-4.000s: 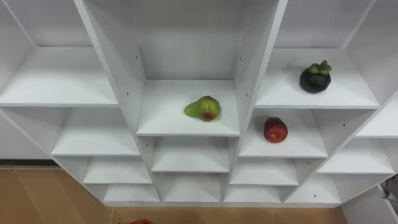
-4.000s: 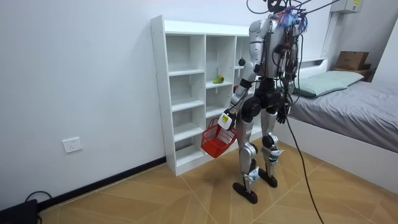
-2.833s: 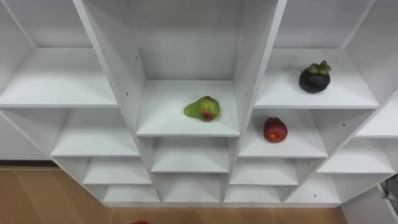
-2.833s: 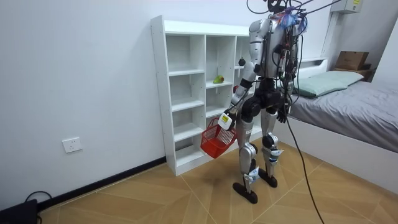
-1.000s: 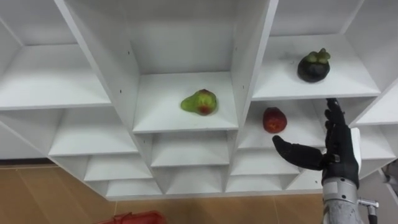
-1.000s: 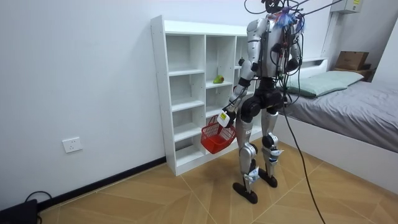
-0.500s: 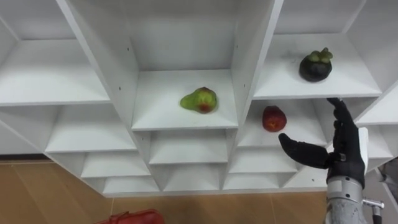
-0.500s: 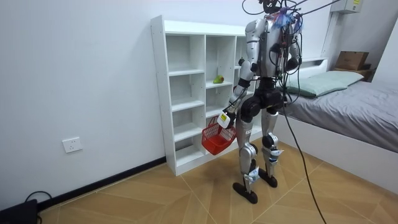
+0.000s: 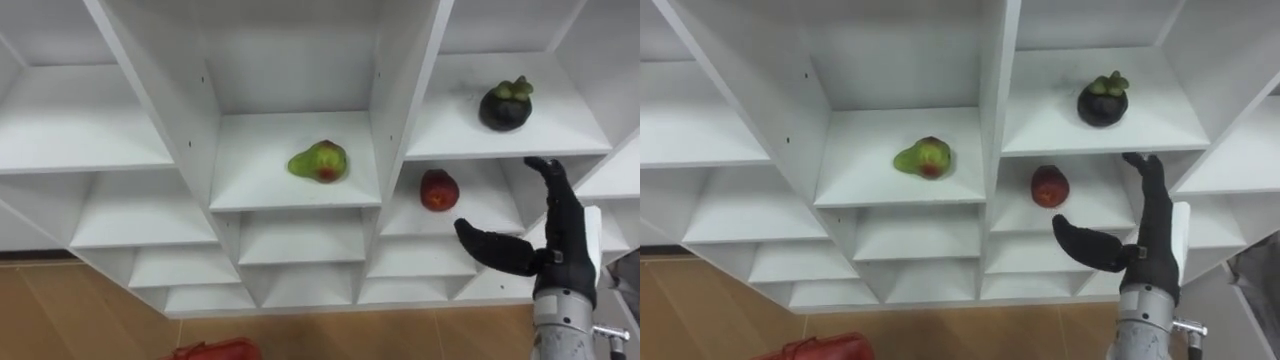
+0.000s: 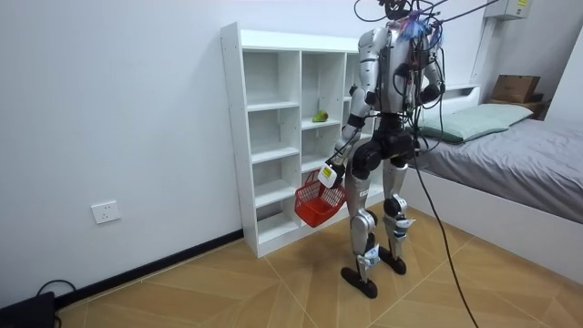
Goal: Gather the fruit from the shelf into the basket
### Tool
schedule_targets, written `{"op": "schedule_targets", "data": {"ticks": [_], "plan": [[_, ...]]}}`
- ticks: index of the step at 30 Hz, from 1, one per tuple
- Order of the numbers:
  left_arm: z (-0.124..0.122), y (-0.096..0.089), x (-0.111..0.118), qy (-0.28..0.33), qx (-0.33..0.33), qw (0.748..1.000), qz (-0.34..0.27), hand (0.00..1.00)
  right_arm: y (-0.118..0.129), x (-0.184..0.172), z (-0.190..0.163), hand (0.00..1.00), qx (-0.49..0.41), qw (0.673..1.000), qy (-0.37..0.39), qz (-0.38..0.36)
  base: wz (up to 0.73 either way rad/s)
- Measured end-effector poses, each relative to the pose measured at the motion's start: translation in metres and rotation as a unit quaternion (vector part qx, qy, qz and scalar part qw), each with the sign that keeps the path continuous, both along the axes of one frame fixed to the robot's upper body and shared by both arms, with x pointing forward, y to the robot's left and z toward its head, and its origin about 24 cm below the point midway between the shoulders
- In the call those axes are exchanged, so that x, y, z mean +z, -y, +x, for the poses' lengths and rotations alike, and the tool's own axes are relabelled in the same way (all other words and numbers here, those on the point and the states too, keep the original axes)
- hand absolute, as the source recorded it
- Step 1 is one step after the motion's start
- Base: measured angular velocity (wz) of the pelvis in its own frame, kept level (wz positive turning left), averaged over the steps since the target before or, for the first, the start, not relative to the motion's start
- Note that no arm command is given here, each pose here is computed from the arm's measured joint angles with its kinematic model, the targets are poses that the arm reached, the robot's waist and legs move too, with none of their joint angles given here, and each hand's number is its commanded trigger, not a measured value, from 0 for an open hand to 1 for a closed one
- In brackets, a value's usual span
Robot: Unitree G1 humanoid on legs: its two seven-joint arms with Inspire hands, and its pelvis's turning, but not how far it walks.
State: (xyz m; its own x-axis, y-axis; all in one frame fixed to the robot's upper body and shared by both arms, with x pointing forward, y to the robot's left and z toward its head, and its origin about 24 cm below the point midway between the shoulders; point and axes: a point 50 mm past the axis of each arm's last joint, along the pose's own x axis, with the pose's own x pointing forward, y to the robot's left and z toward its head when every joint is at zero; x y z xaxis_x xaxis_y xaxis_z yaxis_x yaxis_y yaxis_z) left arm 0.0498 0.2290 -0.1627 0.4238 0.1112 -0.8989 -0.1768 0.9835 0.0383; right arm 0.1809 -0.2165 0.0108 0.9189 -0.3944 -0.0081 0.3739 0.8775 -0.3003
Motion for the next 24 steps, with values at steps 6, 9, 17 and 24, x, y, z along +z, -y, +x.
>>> {"op": "schedule_targets", "data": {"ticks": [6, 9, 17, 24], "plan": [[-0.002, -0.002, 0.0, -0.007, -0.023, 1.0, 0.008, 1.0, -0.013, 0.053, 0.004, 0.0, 0.037, 0.987, 0.156, -0.007, -0.05], [-0.002, -0.002, 0.0, -0.008, -0.026, 1.0, 0.014, 1.0, -0.02, 0.055, 0.004, 0.0, 0.049, 0.984, 0.168, -0.02, 0.0], [-0.001, -0.001, 0.0, -0.005, -0.016, 1.0, 0.01, 1.0, -0.026, 0.052, 0.002, 0.0, 0.063, 0.985, 0.16, -0.022, 0.0], [-0.001, 0.0, 0.0, -0.005, -0.016, 1.0, 0.01, 1.0, -0.026, 0.052, 0.002, 0.0, 0.062, 0.985, 0.16, -0.022, 0.0]]}}
